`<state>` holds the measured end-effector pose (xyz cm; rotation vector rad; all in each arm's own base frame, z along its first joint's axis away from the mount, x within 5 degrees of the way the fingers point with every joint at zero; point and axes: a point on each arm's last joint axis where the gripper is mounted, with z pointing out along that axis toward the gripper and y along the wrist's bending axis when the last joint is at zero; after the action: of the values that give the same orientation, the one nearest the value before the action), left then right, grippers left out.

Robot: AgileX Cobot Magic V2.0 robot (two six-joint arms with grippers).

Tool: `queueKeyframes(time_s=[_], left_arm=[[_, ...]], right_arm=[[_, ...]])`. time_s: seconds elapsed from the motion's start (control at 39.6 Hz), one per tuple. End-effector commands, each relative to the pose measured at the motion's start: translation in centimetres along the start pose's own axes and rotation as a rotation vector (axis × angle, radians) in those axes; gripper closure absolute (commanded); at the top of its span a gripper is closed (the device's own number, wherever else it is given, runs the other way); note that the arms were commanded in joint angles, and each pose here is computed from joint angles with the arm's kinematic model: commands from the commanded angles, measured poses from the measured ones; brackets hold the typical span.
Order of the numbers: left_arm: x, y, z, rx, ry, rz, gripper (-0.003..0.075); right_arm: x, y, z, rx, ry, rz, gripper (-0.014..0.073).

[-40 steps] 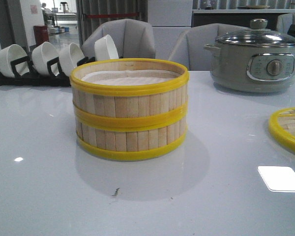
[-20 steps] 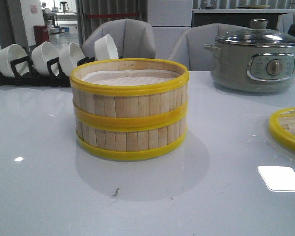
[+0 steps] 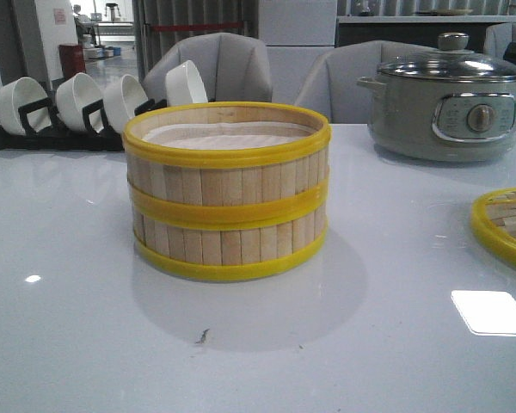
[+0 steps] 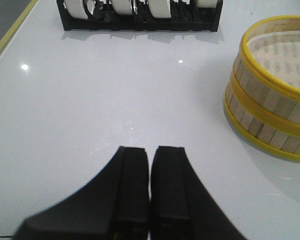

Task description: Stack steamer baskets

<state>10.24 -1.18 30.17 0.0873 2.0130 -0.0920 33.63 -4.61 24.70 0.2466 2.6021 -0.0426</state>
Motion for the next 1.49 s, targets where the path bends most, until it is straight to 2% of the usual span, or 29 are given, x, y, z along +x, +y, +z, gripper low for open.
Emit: queueKeyframes(time_s=[0.0, 0.28, 1.26, 1.46], left_arm=[[-1.7, 0.0, -0.5, 0.002, -0.112, -0.008, 0.0623], [-1.7, 0.0, -0.5, 0.002, -0.112, -0.008, 0.0623], [-1.7, 0.0, -0.5, 0.002, -0.112, -0.008, 0.0623], [-1.7, 0.0, -0.5, 0.002, -0.112, -0.008, 0.0623]], right_arm=[[-1.8, -0.7, -0.7, 0.028, -0.063, -0.021, 0.0244], [-2.9, -1.4, 2.2, 0.058, -0.02, -0.035, 0.0244], [-3.8, -1.5, 4.5, 0.048, -0.035, -0.011, 0.0246], [-3.8, -1.4, 4.5, 0.038, -0.029, 0.003, 0.0386]])
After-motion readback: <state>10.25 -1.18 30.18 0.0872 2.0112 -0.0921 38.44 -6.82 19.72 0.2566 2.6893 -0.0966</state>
